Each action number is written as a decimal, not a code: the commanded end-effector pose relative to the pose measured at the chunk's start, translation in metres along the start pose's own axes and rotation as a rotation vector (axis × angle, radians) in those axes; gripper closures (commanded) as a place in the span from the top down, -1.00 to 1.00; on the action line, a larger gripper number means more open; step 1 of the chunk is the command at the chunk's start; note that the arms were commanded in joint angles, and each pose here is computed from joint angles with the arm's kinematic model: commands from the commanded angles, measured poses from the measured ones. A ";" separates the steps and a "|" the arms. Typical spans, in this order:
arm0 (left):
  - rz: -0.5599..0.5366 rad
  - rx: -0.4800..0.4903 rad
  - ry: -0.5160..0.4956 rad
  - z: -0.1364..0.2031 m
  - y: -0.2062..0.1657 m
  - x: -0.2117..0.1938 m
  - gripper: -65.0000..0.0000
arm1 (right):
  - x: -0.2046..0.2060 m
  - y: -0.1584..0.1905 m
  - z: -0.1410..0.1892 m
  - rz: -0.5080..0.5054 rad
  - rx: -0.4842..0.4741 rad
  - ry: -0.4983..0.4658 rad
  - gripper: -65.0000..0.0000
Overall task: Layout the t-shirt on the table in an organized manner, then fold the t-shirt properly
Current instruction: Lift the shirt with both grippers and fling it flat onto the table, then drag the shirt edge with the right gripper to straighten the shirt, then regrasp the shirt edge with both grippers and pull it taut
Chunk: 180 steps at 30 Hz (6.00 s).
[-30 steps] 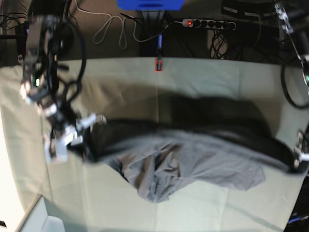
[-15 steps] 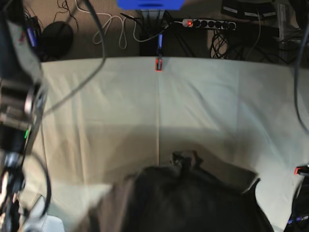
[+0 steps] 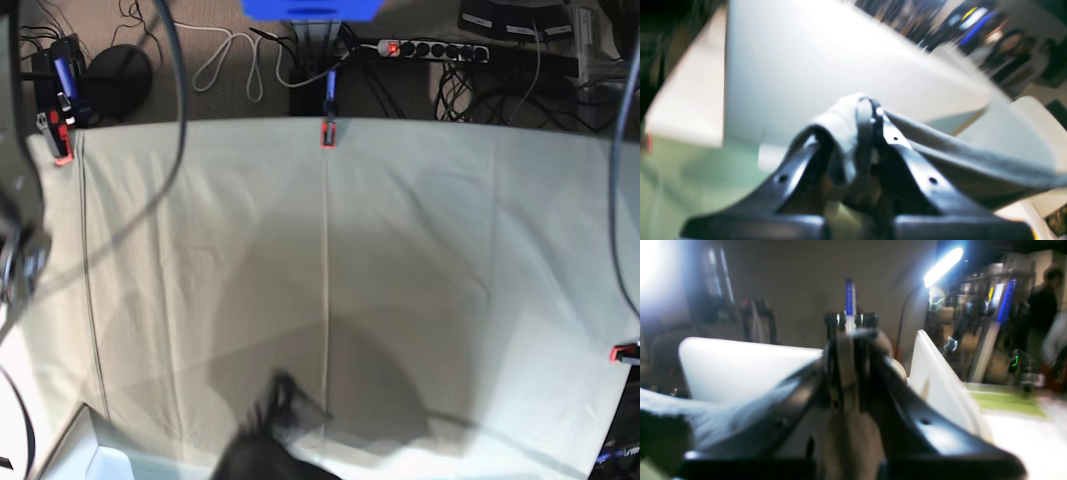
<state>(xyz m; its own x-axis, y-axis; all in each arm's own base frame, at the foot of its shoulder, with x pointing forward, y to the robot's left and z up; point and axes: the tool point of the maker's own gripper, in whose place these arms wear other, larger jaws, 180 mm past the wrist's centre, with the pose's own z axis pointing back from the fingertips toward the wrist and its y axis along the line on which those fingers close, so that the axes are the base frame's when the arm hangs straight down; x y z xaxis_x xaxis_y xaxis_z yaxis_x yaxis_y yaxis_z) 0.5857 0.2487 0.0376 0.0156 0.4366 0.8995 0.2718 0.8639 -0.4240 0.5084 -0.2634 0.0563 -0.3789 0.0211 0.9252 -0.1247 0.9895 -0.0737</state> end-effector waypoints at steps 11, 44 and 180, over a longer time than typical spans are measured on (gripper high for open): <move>0.063 0.147 0.180 0.100 0.091 -0.173 -1.00 | -0.187 0.061 0.174 -0.207 -0.026 0.269 -1.00; 0.373 0.697 0.401 0.387 0.213 -0.358 -0.98 | -0.290 0.161 0.401 -0.440 0.020 0.676 -0.75; 0.451 0.846 0.192 0.449 0.247 -0.291 -1.00 | -0.248 0.271 0.468 -0.497 0.412 0.898 -1.00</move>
<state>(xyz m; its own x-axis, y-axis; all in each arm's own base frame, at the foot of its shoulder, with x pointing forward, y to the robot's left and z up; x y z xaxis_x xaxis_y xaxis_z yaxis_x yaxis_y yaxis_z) 0.2045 0.4355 -0.3987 0.1560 0.8166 0.5557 -0.6102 0.5221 -0.5958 0.1371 -0.0677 -0.3774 0.6084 -0.0839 0.7892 -0.4239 0.8062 0.4126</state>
